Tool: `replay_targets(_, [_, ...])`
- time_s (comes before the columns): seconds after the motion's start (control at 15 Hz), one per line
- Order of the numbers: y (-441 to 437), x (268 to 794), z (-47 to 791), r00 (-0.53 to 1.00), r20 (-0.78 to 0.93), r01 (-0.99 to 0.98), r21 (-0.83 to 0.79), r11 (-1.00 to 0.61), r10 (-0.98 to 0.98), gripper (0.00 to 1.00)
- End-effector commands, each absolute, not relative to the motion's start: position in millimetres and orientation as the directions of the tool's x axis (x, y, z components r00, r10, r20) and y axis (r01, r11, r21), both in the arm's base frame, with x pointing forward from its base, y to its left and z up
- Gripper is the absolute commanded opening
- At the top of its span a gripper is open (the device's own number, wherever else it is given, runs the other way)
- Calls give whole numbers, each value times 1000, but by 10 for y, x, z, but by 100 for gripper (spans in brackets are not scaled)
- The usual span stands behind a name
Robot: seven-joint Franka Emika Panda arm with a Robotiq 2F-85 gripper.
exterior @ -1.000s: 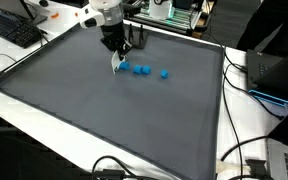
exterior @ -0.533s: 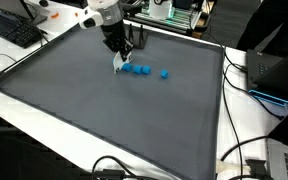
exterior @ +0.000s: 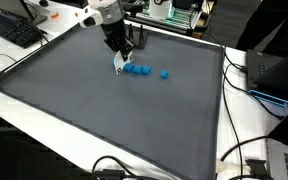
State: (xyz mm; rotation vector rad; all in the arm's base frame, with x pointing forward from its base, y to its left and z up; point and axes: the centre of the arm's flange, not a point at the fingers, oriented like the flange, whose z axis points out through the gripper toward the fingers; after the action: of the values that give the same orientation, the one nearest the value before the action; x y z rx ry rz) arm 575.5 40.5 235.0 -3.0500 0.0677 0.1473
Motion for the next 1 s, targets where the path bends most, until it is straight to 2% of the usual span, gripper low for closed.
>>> replay_targets(0.0, [419, 5540, 2587, 990, -81, -119, -84, -989, -113, 1])
replay_targets(0.4, [391, 5197, 3011, 946, -73, -324, -139, -936, -317, 1])
replay_targets(0.93, [306, 4545, 3171, 781, -131, -624, -193, -757, -611, 1])
